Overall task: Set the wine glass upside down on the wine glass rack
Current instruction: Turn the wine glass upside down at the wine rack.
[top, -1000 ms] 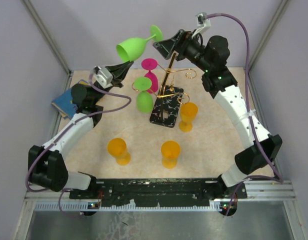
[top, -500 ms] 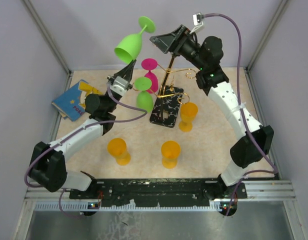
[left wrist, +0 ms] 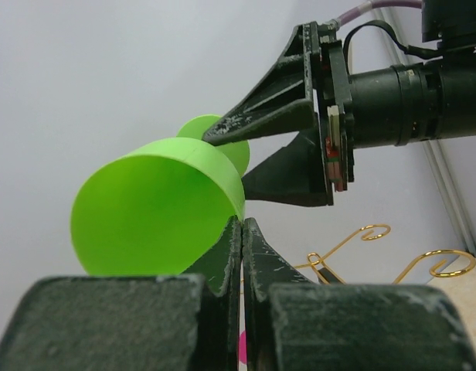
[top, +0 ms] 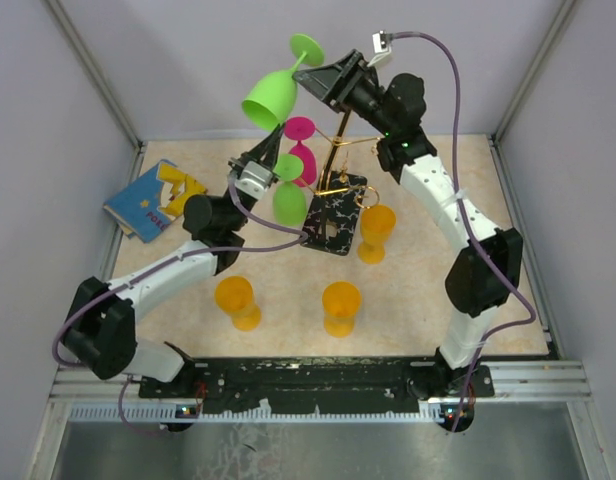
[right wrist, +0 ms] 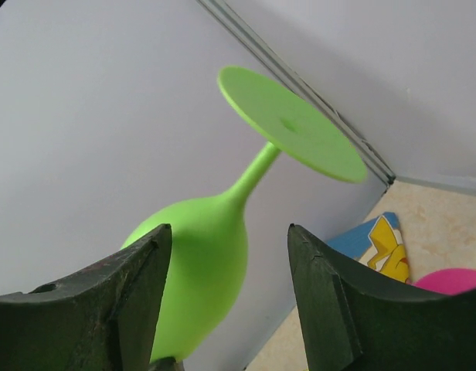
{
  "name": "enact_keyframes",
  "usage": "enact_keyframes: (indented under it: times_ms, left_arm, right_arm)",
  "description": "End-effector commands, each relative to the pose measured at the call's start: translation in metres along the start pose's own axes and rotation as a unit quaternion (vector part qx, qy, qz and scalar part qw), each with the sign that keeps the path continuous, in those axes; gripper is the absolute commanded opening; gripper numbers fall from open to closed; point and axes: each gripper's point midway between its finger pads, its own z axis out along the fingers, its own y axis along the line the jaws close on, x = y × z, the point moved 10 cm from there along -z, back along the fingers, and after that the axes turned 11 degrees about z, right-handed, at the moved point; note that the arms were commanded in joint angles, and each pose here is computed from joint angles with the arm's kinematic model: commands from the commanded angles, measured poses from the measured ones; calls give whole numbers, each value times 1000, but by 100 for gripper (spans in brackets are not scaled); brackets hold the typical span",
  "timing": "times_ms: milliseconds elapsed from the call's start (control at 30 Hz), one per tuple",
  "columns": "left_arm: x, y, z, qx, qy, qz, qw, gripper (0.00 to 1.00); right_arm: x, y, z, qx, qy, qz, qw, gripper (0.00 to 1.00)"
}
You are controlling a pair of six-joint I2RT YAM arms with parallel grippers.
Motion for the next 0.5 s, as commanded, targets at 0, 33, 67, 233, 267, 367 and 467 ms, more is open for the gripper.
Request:
enact_keyframes:
  times_ms: [0,33,67,233,267,367,467]
  left_arm:
    - [-4,-1,2,-18,-19,-13,1000,0]
    - [-5,-2,3,-16,-21,-18,999,0]
    - [-6,-3,3,-14,-24,-23,999,0]
    - [-9,-9,6,-12,-36,-37,999,0]
    - [-10,-10,7,-10,-39,-37,999,0]
    - [-12,-13,8,-9,-45,-43,998,0]
    - [-13,-17,10,-5,-48,-44,998,0]
  right_arm:
    - [-15,43,4,-86,-22,-24,996,60]
    - [-16,45,4,-91,-24,-22,995,59]
    - [-16,45,4,-95,-25,-18,995,59]
    - [-17,43,10,-99,-14,-3,995,54]
    - [-17,42,11,-97,-12,0,995,53]
    - [-16,37,13,-89,-11,5,996,53]
    - [-15,33,14,-80,-9,9,997,51]
